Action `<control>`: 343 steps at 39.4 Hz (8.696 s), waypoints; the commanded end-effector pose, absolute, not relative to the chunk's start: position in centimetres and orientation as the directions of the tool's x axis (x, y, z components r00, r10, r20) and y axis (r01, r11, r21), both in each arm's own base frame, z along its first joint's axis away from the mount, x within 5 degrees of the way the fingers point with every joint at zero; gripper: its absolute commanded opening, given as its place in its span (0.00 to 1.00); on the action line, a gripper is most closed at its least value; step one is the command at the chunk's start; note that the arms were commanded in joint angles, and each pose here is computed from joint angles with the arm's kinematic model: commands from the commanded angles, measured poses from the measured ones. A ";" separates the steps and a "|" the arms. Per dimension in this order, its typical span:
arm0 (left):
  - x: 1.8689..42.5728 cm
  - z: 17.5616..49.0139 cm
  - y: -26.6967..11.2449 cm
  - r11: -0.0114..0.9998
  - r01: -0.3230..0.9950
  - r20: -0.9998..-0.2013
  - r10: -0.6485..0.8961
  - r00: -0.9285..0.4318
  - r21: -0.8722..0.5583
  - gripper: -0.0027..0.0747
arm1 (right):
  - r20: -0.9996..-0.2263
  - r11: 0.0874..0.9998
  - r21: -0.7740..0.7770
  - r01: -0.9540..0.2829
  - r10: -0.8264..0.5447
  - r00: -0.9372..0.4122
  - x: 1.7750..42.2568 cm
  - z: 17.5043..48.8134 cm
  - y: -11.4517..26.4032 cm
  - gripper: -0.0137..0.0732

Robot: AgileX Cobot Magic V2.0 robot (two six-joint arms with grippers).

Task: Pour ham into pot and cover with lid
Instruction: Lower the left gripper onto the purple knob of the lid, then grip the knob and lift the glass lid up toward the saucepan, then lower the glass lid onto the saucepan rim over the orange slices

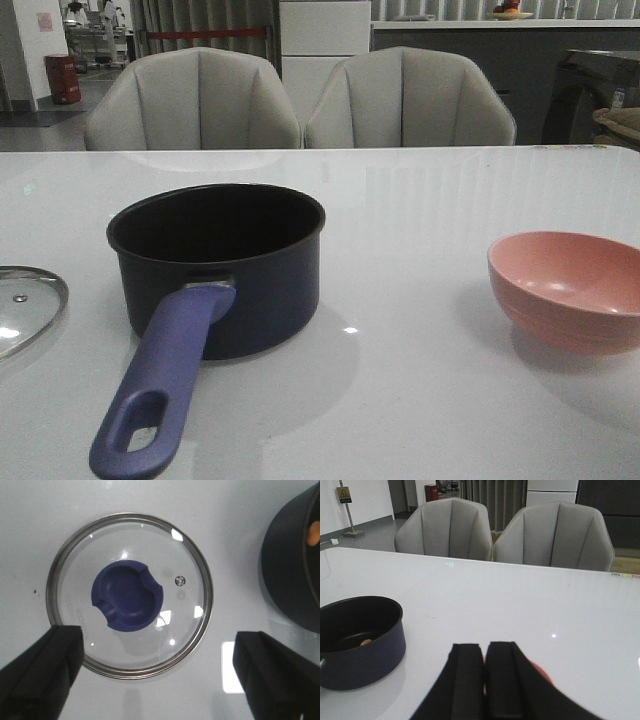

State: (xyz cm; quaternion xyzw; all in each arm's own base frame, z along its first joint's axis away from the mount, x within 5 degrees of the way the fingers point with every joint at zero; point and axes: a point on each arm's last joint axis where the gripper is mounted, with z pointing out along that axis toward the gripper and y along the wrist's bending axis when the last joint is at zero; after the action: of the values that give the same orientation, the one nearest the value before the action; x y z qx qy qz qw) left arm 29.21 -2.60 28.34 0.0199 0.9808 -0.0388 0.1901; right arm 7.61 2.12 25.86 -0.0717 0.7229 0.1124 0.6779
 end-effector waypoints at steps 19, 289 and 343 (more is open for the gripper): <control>35.6 26.2 -0.4 0.994 0.015 -0.259 -0.013 -0.966 -0.106 0.86 | -0.998 0.971 0.065 -0.229 0.068 0.002 7.7 27.3 1.8 0.33; 35.8 31.1 -19.8 0.827 0.559 -0.289 0.521 -0.803 -0.062 0.73 | -0.998 0.971 0.065 -0.229 0.068 0.002 7.7 27.3 1.8 0.33; 35.5 29.9 -20.4 0.822 0.550 -0.256 0.505 -0.824 -0.148 0.81 | -0.998 0.971 0.065 -0.229 0.068 0.002 7.7 27.3 1.8 0.33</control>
State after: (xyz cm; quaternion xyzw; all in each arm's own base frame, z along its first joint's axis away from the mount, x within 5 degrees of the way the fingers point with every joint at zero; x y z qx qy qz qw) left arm 36.72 -20.69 26.80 0.2774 0.9518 -0.0926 0.0925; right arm 7.61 2.13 25.84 -0.0721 0.7235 0.1127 0.6772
